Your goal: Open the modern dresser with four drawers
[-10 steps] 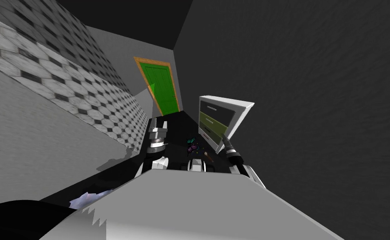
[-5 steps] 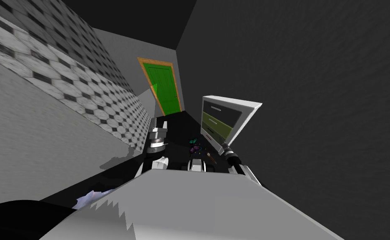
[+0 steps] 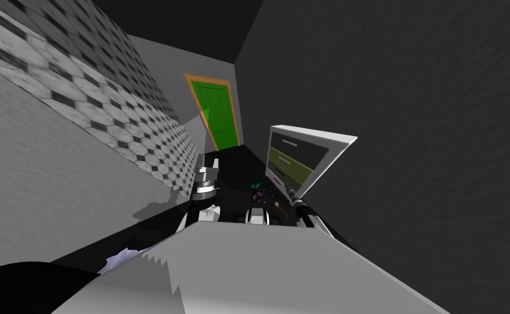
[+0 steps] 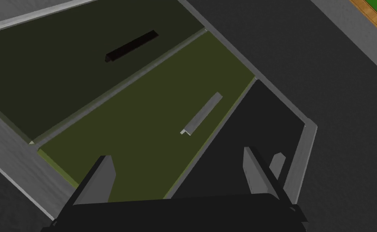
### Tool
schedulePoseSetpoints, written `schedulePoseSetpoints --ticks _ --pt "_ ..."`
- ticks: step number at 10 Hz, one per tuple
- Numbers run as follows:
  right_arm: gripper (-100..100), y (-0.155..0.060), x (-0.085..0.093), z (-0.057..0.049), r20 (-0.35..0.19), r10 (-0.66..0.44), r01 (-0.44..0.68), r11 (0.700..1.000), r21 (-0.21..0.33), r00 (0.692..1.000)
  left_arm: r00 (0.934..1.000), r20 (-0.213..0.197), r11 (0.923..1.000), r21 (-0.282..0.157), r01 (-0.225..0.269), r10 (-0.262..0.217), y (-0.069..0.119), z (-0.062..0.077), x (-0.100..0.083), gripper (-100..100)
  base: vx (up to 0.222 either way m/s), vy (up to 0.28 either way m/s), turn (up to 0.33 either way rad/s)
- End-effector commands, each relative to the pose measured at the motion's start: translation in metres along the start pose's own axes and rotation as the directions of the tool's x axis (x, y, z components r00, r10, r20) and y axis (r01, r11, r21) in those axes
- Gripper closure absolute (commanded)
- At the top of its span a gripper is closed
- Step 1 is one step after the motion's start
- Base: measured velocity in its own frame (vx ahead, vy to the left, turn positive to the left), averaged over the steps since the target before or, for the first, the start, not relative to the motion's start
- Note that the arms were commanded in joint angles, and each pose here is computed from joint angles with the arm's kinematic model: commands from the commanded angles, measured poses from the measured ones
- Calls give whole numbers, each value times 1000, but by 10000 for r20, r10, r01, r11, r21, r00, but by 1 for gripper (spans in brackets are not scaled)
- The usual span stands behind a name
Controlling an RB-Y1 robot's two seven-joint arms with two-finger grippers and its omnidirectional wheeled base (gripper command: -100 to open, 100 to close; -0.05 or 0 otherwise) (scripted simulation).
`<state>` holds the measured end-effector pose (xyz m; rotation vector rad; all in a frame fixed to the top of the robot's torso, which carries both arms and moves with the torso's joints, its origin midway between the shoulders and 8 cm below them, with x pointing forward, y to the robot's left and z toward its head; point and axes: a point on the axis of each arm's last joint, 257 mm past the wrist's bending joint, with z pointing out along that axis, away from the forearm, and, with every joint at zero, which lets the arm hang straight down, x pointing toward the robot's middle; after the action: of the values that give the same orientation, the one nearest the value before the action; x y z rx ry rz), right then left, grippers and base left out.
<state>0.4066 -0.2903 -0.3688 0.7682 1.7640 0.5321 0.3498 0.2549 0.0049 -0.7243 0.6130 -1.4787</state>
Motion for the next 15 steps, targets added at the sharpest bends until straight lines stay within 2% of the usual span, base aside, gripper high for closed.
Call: schedulePoseSetpoints --ticks 1,2,3,4,5,6,7,8,9,10,11,12,13,14,15 --pt "-100 -27 15 2 -416 -752 784 9937 807 9963 10000 0 10000 -1 1 -1 0 0 0 0 42 91 56" --pt "-100 -41 23 5 -719 -1488 1565 9807 1175 9863 10000 0 10000 0 1 -1 0 0 0 0 63 112 86" --pt "-100 -53 27 3 -843 -1479 1592 9762 1472 9854 10000 1 10000 0 2 -2 0 0 0 0 52 106 50" --pt "-100 -63 30 6 -1102 -2204 2371 9559 1735 9692 10000 1 10000 0 1 -1 0 0 0 0 67 103 65" --pt "-100 -79 35 3 -1294 -2196 2430 9475 2079 9670 10000 1 10000 0 1 -1 0 0 0 0 62 92 46" --pt "-100 -94 39 4 -1655 -2902 3236 9162 2363 9426 10000 0 10000 0 1 -1 0 0 0 0 66 104 74" --pt "-100 -104 41 1 -1759 -2884 3272 9079 2621 9412 10000 0 10000 0 1 -1 0 0 0 0 58 98 44" --pt "-100 -116 41 2 -2067 -3524 4005 8717 2822 9127 10000 0 10000 0 1 -1 0 0 0 0 56 102 67" --pt "-100 -128 43 -2 -2229 -3535 4098 8581 3095 9085 10000 0 10000 0 1 -1 0 0 0 0 57 73 38" --pt "-100 -142 42 -1 -2588 -4174 4856 8111 3262 8711 10000 0 10000 0 0 0 0 0 0 0 78 60 86" --pt "-100 -151 42 -5 -2697 -4140 4891 7989 3501 8694 10000 0 10000 -1 0 0 0 0 0 0 68 48 38" --pt "-100 -160 37 -3 -2967 -4680 5516 7510 3630 8324 10000 0 10000 -1 -1 1 0 0 0 0 82 56 67" --pt "-100 -172 38 -9 -3159 -4693 5634 7314 3842 8246 10000 0 10000 -1 0 0 0 0 0 0 68 68 47" --pt "-100 -182 31 -7 -3464 -5244 6278 6729 3912 7779 10000 0 10000 0 0 0 0 0 0 0 80 86 78" --pt "-100 -191 32 -12 -3603 -5190 6313 6583 4100 7751 10000 0 10000 0 1 -1 0 0 0 0 66 63 31"
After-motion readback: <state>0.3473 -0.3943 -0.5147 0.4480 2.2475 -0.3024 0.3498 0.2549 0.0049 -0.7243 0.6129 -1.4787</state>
